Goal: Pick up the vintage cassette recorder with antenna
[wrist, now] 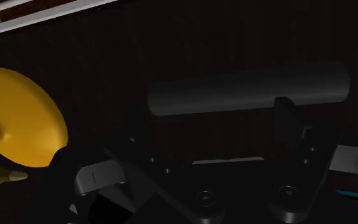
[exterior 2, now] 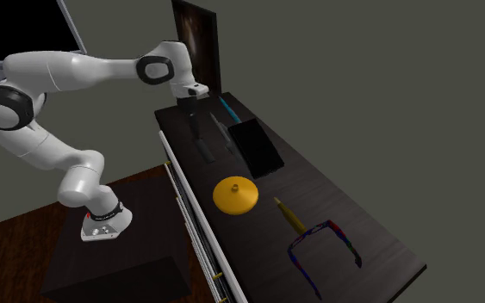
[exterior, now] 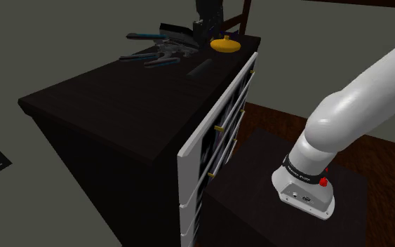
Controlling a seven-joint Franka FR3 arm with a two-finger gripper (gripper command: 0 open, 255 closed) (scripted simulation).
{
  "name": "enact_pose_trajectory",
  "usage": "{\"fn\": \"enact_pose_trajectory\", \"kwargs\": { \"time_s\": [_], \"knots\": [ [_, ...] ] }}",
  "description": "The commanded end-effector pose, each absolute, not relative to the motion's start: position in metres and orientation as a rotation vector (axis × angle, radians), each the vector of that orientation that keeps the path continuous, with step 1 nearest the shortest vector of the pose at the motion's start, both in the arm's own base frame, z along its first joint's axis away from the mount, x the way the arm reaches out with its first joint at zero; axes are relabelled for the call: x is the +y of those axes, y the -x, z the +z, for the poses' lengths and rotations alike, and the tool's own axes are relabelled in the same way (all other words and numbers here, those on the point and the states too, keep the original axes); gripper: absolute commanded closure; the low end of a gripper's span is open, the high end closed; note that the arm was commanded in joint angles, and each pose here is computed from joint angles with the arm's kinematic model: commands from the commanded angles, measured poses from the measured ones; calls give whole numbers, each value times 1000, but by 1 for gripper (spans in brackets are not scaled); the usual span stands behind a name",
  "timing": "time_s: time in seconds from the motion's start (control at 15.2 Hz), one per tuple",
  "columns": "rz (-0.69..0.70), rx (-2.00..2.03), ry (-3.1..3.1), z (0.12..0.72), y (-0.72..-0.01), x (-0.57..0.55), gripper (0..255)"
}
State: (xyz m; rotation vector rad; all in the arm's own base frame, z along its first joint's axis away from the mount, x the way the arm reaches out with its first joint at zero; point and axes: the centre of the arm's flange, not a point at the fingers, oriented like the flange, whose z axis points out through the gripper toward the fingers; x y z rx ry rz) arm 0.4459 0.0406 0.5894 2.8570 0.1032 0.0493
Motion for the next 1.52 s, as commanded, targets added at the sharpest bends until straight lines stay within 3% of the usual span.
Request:
{"fn": "enact_pose_trajectory", "kwargs": {
  "time_s": [0.0, 0.66, 1.32, 1.39, 1.45],
  "knots": [
    [48, 121, -2776, 593, -470, 46, 0],
    [36, 198, -2386, 603, -590, 85, 0],
    [36, 199, -2382, 563, -591, 85, 0],
    [36, 199, -2382, 563, -591, 85, 255],
    [36, 199, -2382, 563, -591, 85, 255]
  ]
}}
